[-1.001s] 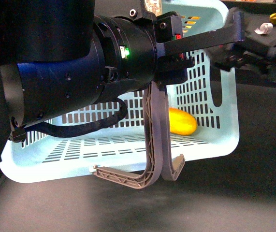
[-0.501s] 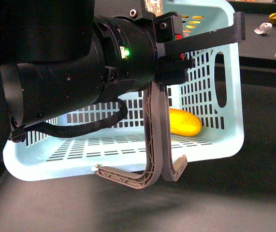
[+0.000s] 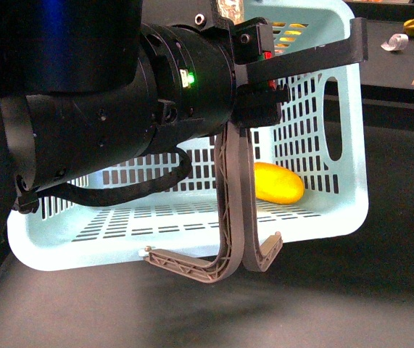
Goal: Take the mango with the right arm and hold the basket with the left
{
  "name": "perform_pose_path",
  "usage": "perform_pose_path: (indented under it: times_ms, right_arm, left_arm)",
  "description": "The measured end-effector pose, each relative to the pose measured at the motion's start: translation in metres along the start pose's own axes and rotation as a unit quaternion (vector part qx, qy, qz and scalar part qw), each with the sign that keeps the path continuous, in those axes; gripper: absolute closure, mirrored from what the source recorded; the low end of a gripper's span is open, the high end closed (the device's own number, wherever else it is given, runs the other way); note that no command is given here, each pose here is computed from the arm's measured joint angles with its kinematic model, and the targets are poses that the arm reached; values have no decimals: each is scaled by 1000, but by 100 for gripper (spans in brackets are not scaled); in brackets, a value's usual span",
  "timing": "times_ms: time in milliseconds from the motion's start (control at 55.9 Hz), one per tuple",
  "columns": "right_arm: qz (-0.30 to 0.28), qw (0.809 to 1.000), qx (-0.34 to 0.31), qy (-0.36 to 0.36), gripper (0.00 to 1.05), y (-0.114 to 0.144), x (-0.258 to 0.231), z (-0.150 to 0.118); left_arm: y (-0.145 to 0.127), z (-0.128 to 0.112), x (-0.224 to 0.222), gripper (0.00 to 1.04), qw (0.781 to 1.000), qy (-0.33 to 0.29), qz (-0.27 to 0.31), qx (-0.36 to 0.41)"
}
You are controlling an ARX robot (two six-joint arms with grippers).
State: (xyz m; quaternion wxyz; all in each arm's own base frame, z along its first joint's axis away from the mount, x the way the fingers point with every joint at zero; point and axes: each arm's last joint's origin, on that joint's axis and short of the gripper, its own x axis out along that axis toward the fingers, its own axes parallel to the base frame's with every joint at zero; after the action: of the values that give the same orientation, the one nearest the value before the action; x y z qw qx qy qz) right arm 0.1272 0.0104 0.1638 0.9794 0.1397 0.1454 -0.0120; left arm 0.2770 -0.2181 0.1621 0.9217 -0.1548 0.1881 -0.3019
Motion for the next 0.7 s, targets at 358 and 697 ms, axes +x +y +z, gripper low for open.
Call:
perform_pose_path:
  times_ms: [358,697]
  right_arm:
    - [15,980,-127,-149,63,-9,-9,5]
    - [13,979,-138,-150,103,-9,-16,3]
  left_arm:
    - [0,0,0,99,1000,-1,1,0]
    - [0,0,0,99,1000,0,0,0]
